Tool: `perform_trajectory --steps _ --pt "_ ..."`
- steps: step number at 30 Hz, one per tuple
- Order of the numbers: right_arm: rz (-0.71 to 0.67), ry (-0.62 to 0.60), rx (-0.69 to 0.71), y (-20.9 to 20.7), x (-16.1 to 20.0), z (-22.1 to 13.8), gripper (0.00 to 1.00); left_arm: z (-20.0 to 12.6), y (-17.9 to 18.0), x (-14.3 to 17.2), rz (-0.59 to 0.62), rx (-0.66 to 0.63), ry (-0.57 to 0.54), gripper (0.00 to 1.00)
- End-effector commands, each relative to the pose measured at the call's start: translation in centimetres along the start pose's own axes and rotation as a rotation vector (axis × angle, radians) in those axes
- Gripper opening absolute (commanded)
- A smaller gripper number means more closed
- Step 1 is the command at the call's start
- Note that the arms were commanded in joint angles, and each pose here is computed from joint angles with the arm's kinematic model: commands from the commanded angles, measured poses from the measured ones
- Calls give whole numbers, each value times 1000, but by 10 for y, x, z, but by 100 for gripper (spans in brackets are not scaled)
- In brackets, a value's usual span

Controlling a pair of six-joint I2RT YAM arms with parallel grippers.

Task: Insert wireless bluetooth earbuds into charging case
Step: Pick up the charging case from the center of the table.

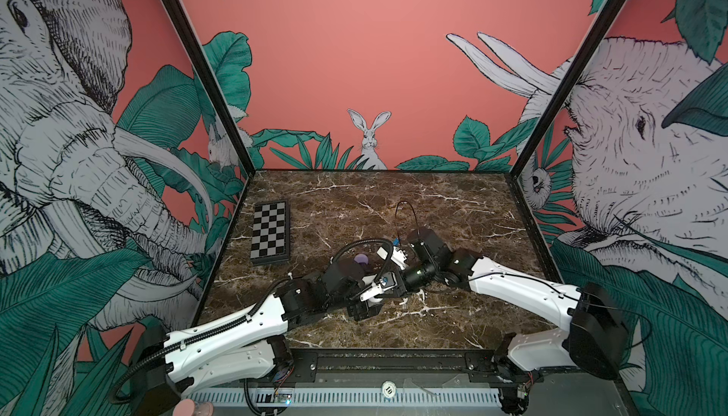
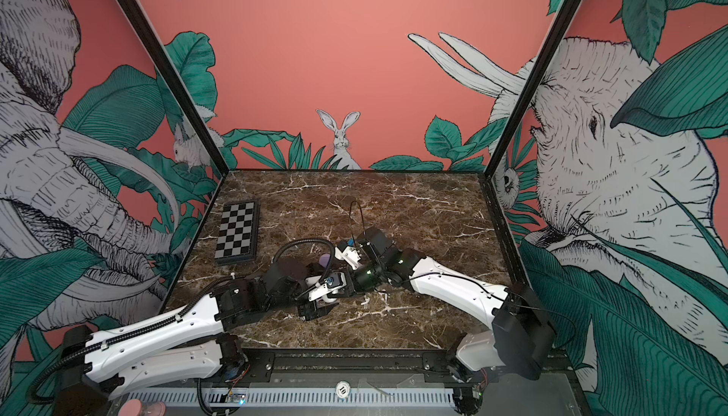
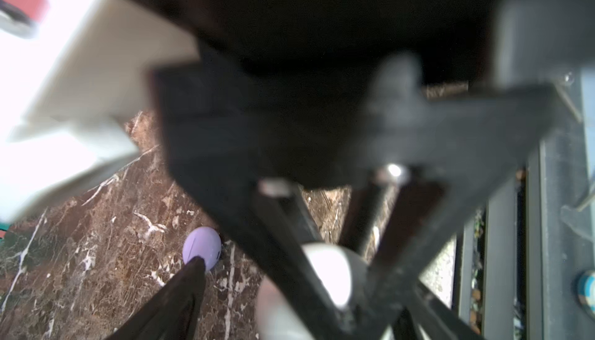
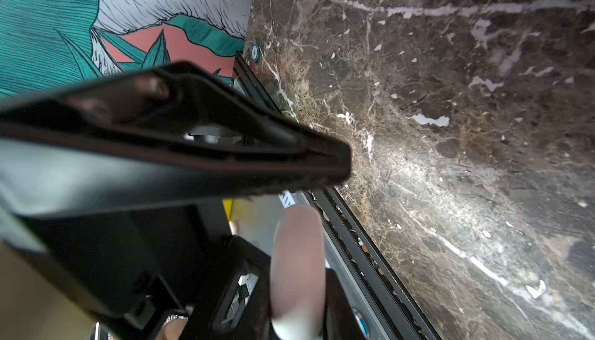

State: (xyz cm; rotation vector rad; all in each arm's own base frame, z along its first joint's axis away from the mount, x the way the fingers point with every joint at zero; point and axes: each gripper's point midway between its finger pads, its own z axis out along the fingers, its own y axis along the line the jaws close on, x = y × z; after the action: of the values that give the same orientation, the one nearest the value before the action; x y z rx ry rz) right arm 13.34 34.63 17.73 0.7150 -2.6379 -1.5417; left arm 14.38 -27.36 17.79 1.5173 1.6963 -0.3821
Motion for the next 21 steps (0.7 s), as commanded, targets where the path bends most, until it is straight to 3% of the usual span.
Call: perform_trajectory --steps 1,6,12,16,21 --pt "-82 -22 -23 21 -6 -11 2 -29 10 -37 -31 -26 -131 90" --pt "-126 -56 32 20 -11 -33 0 -72 -4 -44 -76 64 -158 90" --pt "-252 -82 -33 47 -7 -64 0 -118 -27 -32 -218 182 -142 94" --pt "-349 -82 -96 72 0 -77 0 -130 -40 -29 -296 256 -148 93" --pt "-426 -69 -197 95 10 -85 0 -128 -52 -55 -372 410 -212 92"
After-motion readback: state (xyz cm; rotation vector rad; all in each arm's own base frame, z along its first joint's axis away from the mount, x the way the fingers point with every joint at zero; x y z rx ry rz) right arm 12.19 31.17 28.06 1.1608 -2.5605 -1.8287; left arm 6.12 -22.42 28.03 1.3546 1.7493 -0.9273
